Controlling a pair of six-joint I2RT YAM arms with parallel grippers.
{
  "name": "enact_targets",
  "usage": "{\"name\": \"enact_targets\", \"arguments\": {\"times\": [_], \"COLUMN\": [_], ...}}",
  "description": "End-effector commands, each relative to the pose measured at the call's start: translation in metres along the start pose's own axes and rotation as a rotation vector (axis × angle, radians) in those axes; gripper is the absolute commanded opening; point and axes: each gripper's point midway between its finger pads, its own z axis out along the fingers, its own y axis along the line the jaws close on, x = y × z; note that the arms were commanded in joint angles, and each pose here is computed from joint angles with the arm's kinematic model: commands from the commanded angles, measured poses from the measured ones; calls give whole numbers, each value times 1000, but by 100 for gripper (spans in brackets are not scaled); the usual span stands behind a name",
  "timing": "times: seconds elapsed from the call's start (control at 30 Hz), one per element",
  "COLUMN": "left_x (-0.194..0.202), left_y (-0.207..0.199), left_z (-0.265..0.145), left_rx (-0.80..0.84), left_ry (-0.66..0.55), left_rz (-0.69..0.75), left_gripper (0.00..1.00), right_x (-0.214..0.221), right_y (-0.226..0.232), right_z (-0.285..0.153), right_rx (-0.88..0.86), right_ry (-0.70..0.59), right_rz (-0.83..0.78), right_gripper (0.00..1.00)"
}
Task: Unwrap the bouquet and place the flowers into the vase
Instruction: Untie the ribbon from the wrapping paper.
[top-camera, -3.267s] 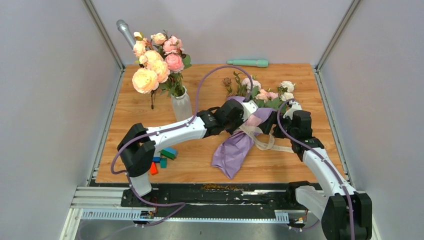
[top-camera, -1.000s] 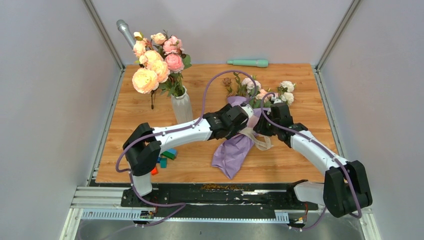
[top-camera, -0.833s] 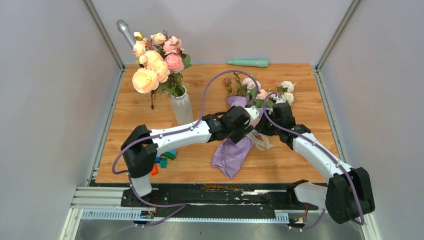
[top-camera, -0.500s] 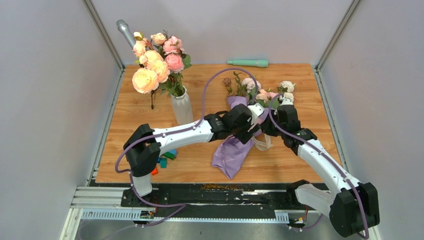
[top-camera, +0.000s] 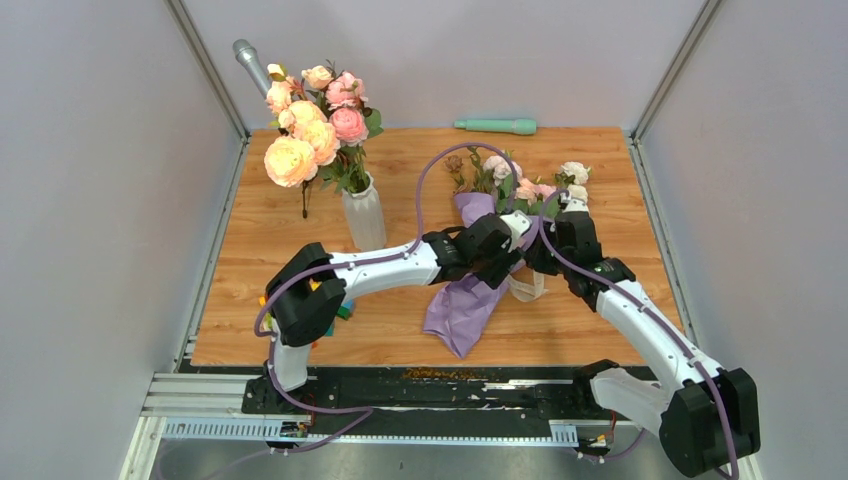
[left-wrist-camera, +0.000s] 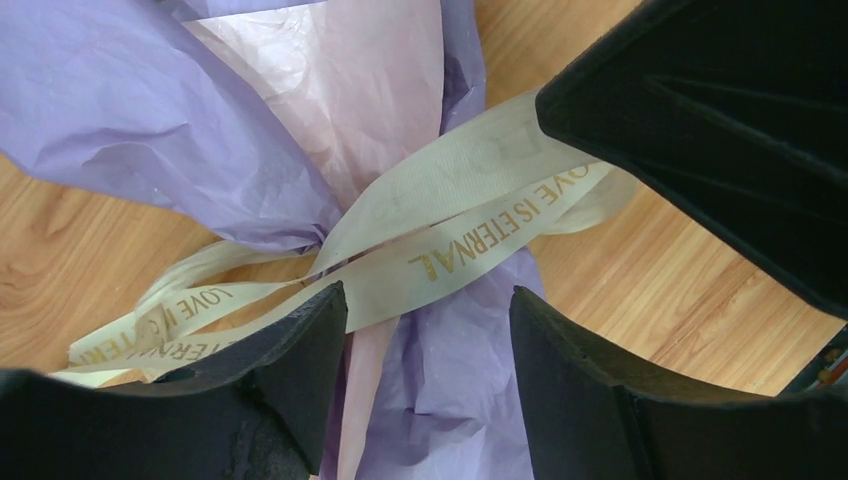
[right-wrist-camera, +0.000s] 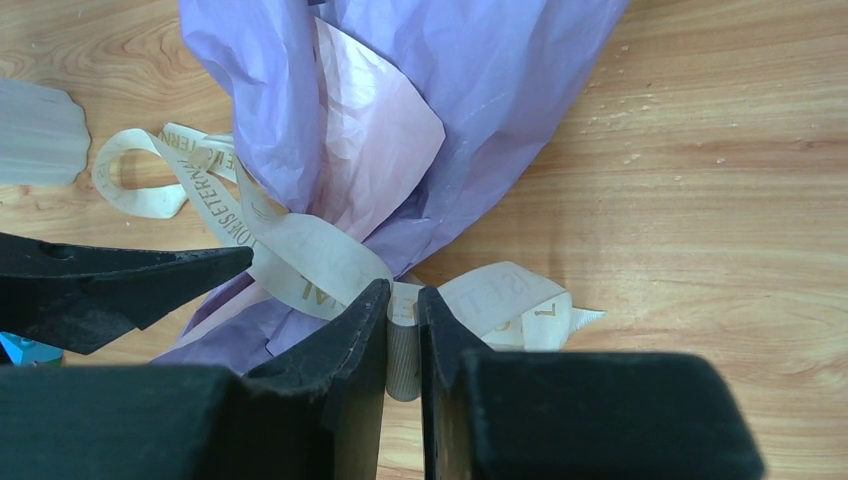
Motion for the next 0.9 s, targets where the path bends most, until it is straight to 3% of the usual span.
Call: {"name": "enact_targets", "arguments": {"times": [0.0,0.17,0.5,0.87], "left_x": [-33,-29,-21,-15], "left_y": [-6,-8,-7,-1], "left_z": [3,9,18,20], "left_rx": [11,16,6,-20], "left_ry": [-92,-78,-54,-28], "left_rz": [-50,-51,-47,-17], "left_gripper": [65,56,53,24], "right_x": [-2,-3,-2,-3], "right_y": [-1,-2,-2,-2], "right_z": [-1,-2,-2,-1], "right_rx": [7,9,8,6], "right_ry": [-24,-27,-26,-25], "right_rz": [17,19,20,19], "right_gripper": [17,17,17,16]}}
